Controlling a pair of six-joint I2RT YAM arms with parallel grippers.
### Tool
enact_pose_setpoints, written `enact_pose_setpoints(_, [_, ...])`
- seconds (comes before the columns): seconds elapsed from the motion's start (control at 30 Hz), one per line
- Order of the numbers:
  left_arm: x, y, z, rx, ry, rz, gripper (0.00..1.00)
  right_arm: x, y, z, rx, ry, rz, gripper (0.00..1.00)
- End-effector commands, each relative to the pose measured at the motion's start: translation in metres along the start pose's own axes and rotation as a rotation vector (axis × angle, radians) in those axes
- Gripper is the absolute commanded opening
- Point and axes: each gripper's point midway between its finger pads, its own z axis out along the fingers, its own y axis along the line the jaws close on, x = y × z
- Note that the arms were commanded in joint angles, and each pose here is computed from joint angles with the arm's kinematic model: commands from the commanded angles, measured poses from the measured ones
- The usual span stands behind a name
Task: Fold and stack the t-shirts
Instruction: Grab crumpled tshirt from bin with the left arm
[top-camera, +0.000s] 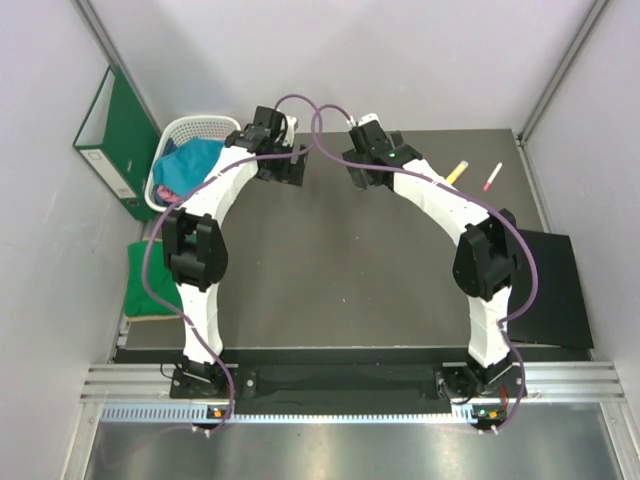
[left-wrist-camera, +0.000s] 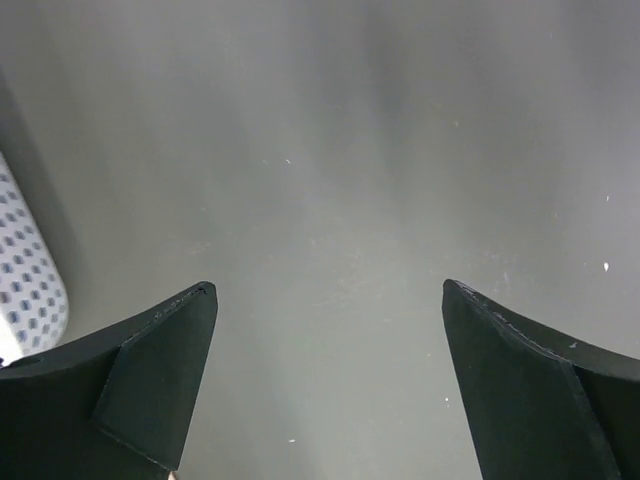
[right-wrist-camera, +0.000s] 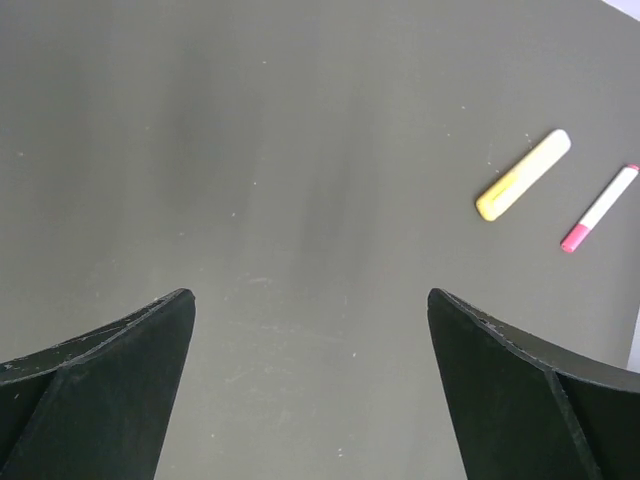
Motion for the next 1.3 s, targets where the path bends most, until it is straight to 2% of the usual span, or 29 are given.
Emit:
enact_pose_setpoints(0.0, [-0.046, 0.008, -0.029, -0.056, -0.129, 0.018, 0.99, -0.028, -0.015, -0.011, 0.05, -0.07, 0.035, 1.0])
enact_pose_setpoints(0.17, [-0.075, 0.031, -0.049, -0.169, -0.221, -0.003, 0.99, -0.029, -0.024, -0.006, 0.069, -0.065, 0.074, 1.0])
enact_pose_setpoints(0.27, [-0.085, 0.058, -0.055, -0.213, -0.255, -0.075, 0.99, -0.021, -0.039, 0.001, 0.062, -0.037, 0.157, 1.0])
enact_pose_setpoints(0.37, [-0.085, 0.112, -0.06, -0.244, -0.274, -0.219, 0.99, -0.009, -0.059, 0.011, 0.028, -0.004, 0.281, 1.0])
enact_pose_setpoints(0.4, [-0.087, 0.114, -0.059, -0.179, -0.283, -0.275, 0.99, -0.008, -0.075, 0.012, 0.035, -0.003, 0.339, 1.0])
enact_pose_setpoints(0.53, [-0.084, 0.176, -0.064, -0.157, -0.315, -0.467, 0.99, 0.012, -0.087, 0.018, 0.031, 0.031, 0.373, 1.0])
enact_pose_setpoints(0.57, [-0.072, 0.201, -0.058, -0.172, -0.285, -0.519, 0.99, 0.015, -0.089, 0.019, 0.031, 0.037, 0.374, 1.0])
enact_pose_setpoints(0.63, [-0.074, 0.22, -0.062, -0.173, -0.295, -0.578, 0.98, 0.022, -0.089, 0.021, 0.033, 0.06, 0.372, 1.0])
enact_pose_setpoints(0.67, [-0.057, 0.24, -0.053, -0.201, -0.248, -0.638, 0.98, 0.025, -0.089, 0.022, 0.035, 0.069, 0.372, 0.99])
enact_pose_setpoints(0.77, [-0.034, 0.264, -0.041, -0.25, -0.184, -0.7, 0.98, 0.03, -0.087, 0.025, 0.028, 0.085, 0.376, 1.0])
enact_pose_setpoints(0.93, [-0.003, 0.265, -0.01, -0.241, -0.072, -0.737, 0.96, 0.03, -0.082, 0.029, 0.01, 0.092, 0.377, 1.0])
enact_pose_setpoints(0.97, [0.001, 0.262, -0.002, -0.219, -0.054, -0.742, 0.93, 0.03, -0.081, 0.03, 0.007, 0.094, 0.376, 1.0])
enact_pose_setpoints(1.0, [0.004, 0.261, 0.002, -0.211, -0.044, -0.747, 0.85, 0.028, -0.082, 0.03, 0.005, 0.091, 0.38, 1.0])
enact_pose_setpoints(1.1, [0.013, 0.257, 0.014, -0.191, -0.011, -0.762, 0.82, 0.029, -0.081, 0.034, -0.011, 0.101, 0.388, 1.0])
enact_pose_setpoints(1.17, [0.021, 0.258, 0.021, -0.195, 0.017, -0.769, 0.73, 0.029, -0.083, 0.034, -0.016, 0.1, 0.4, 1.0])
enact_pose_setpoints(1.2, [0.022, 0.258, 0.023, -0.193, 0.02, -0.766, 0.64, 0.031, -0.083, 0.035, -0.017, 0.107, 0.406, 1.0])
enact_pose_setpoints(1.23, [0.024, 0.258, 0.024, -0.192, 0.028, -0.767, 0.4, 0.032, -0.084, 0.035, -0.021, 0.108, 0.41, 1.0])
enact_pose_setpoints(1.27, [0.024, 0.257, 0.026, -0.187, 0.028, -0.767, 0.25, 0.031, -0.085, 0.034, -0.02, 0.105, 0.412, 1.0])
